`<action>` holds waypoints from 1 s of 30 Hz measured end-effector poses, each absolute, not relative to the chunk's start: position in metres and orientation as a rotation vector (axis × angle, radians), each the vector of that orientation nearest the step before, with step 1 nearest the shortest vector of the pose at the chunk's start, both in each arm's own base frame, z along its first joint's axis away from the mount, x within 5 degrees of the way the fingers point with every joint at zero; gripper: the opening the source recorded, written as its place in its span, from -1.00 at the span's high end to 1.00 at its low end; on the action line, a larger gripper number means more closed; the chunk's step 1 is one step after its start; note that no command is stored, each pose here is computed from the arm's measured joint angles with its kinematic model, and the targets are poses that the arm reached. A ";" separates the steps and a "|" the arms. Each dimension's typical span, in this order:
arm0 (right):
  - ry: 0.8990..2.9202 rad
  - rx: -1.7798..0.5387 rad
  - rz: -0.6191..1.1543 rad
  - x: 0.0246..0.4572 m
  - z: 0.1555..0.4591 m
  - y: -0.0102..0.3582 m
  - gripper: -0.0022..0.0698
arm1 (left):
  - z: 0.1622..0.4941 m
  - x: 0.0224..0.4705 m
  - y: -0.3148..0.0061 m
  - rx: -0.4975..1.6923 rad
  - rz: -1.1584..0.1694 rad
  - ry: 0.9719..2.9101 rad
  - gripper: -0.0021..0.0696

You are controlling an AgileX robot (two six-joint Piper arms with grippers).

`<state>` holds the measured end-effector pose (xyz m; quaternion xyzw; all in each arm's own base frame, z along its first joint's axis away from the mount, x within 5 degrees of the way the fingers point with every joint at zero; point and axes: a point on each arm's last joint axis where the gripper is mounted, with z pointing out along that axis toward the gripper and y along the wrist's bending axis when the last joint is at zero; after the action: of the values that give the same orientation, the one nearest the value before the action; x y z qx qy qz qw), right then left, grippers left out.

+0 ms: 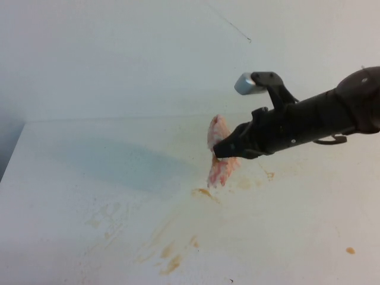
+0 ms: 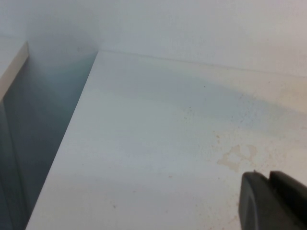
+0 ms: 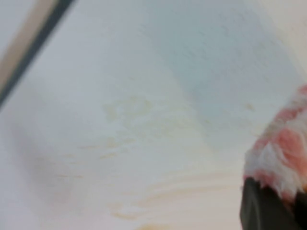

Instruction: Wipe the table

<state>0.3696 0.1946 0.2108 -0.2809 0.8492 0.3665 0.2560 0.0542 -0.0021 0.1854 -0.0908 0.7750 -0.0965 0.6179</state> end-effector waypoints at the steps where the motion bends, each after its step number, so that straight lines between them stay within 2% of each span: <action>1: 2.271 -0.790 1.013 0.364 0.224 0.197 0.89 | 0.185 0.054 -0.002 -0.209 -0.222 1.784 0.95; 5: 2.176 -0.935 1.124 0.335 0.260 0.214 0.89 | 0.185 0.054 -0.002 -0.209 -0.222 1.784 0.95; 11: 2.150 -1.146 1.270 0.294 0.259 0.261 0.89 | 0.185 0.054 -0.002 -0.209 -0.222 1.784 0.95; 15: 2.191 -1.246 1.319 0.277 0.235 0.291 0.89 | 0.185 0.054 -0.002 -0.209 -0.222 1.784 0.95; 20: 2.405 -1.211 1.315 0.279 0.176 0.305 0.89 | 0.185 0.054 -0.002 -0.207 -0.220 1.784 0.95; 23: 2.556 -1.153 1.222 0.290 0.143 0.296 0.89 | 0.185 0.054 -0.002 -0.207 -0.220 1.784 0.95; 25: 2.635 -1.107 1.138 0.299 0.131 0.286 0.89 | 0.185 0.054 -0.002 -0.207 -0.220 1.784 0.95; 30: 2.756 -0.948 0.946 0.327 0.121 0.248 0.89 | 0.185 0.054 -0.002 -0.207 -0.220 1.784 0.95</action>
<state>0.3272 0.2477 0.1210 -0.3092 0.8988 0.3084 0.0387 0.0542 -0.0021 0.1854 -0.0899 0.7751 -0.0958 0.6180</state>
